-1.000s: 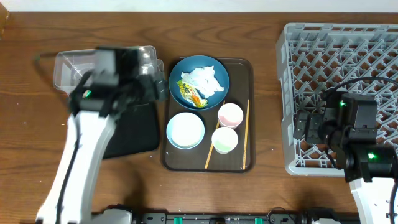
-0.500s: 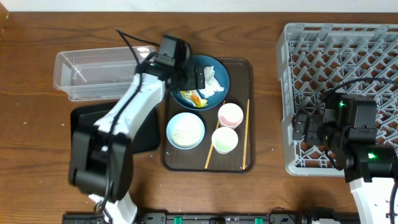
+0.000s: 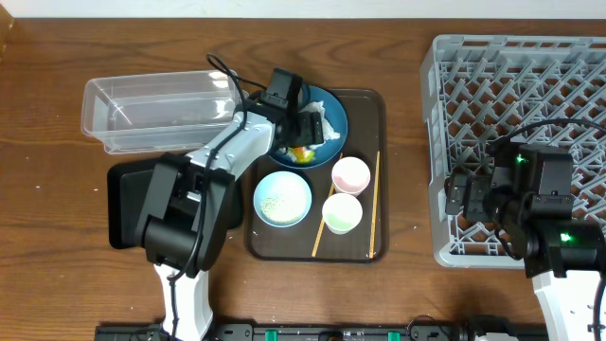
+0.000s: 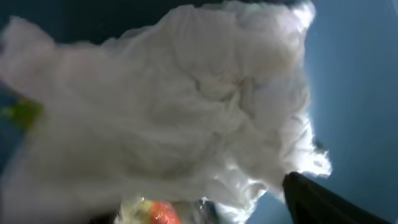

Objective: Sort waste into correct bins and load items into the dishwasher rack
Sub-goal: 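Reach the left gripper to the blue plate and grasp the wrapper and tissue, then carry the wrapper and tissue left and drop them into the clear bin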

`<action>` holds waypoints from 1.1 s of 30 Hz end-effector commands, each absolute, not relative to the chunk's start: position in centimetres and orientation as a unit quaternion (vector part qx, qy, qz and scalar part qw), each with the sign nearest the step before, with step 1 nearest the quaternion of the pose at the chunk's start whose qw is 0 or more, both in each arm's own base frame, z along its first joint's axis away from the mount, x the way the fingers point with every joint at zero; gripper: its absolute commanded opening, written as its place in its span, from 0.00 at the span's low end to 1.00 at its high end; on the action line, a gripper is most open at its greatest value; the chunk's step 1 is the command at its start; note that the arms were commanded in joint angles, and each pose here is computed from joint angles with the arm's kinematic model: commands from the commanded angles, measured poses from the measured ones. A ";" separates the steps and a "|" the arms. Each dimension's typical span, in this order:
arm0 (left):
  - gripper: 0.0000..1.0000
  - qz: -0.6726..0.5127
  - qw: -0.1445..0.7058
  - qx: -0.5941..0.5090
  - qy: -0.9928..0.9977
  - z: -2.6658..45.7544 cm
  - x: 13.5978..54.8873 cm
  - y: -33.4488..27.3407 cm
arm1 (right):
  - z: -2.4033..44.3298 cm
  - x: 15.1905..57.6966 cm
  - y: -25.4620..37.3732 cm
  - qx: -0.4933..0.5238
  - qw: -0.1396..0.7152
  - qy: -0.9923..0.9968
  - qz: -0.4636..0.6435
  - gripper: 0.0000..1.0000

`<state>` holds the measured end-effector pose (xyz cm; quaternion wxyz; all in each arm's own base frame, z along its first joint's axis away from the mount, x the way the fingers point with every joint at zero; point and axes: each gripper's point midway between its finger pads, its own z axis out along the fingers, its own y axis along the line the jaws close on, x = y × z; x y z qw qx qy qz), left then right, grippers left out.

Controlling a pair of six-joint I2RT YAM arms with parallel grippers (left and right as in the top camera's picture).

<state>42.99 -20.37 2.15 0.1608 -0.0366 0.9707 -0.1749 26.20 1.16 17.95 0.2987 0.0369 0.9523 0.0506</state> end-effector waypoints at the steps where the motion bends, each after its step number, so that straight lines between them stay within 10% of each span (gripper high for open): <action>1: 0.72 -0.166 0.160 -0.031 0.972 1.4 43.1 -20.9 | 18.9 26.4 1.2 0.037 0.310 0.948 0.055 0.99; 12: 0.07 -0.171 0.175 -0.030 0.969 3.1 43.4 -20.8 | 18.8 26.3 1.2 0.037 0.307 0.949 0.055 0.99; 33: 0.06 -0.088 0.334 -0.120 0.931 18.3 44.8 -7.0 | 18.8 26.3 1.2 0.037 0.306 0.950 0.054 0.99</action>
